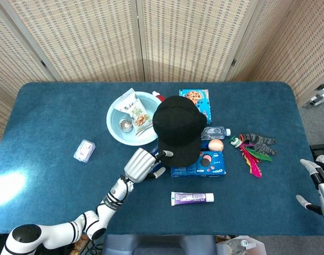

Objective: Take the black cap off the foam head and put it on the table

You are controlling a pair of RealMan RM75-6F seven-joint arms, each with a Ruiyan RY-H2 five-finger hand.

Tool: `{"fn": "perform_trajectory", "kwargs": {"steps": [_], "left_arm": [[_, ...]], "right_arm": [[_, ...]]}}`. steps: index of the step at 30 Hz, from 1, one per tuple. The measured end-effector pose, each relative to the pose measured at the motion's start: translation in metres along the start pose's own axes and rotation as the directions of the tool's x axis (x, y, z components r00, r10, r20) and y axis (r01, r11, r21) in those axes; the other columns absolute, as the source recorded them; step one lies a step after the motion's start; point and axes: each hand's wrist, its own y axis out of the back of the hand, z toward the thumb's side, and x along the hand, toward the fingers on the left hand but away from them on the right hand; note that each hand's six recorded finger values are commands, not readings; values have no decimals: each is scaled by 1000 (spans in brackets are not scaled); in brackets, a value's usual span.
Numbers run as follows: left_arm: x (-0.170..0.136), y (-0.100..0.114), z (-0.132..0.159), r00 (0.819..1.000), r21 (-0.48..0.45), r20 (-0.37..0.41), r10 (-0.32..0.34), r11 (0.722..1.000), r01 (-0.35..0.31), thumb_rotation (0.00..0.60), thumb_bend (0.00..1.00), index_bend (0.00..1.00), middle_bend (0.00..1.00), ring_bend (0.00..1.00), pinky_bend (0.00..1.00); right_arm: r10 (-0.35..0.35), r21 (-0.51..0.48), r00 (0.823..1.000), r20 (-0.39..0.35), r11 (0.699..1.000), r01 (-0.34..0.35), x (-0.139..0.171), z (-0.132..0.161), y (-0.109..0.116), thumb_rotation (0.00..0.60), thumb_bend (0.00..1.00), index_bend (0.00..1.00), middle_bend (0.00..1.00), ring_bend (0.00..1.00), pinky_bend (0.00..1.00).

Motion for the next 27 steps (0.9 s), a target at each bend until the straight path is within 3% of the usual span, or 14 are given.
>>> {"fn": "perform_trajectory", "kwargs": {"steps": [27], "left_arm": [[13, -8, 8, 995, -91, -92, 30, 995, -38, 600, 278, 351, 977, 1000, 1000]], "right_arm": [[-7, 7, 1000, 16, 1000, 7, 5, -3, 4, 600, 104, 162, 219, 151, 218]]}}
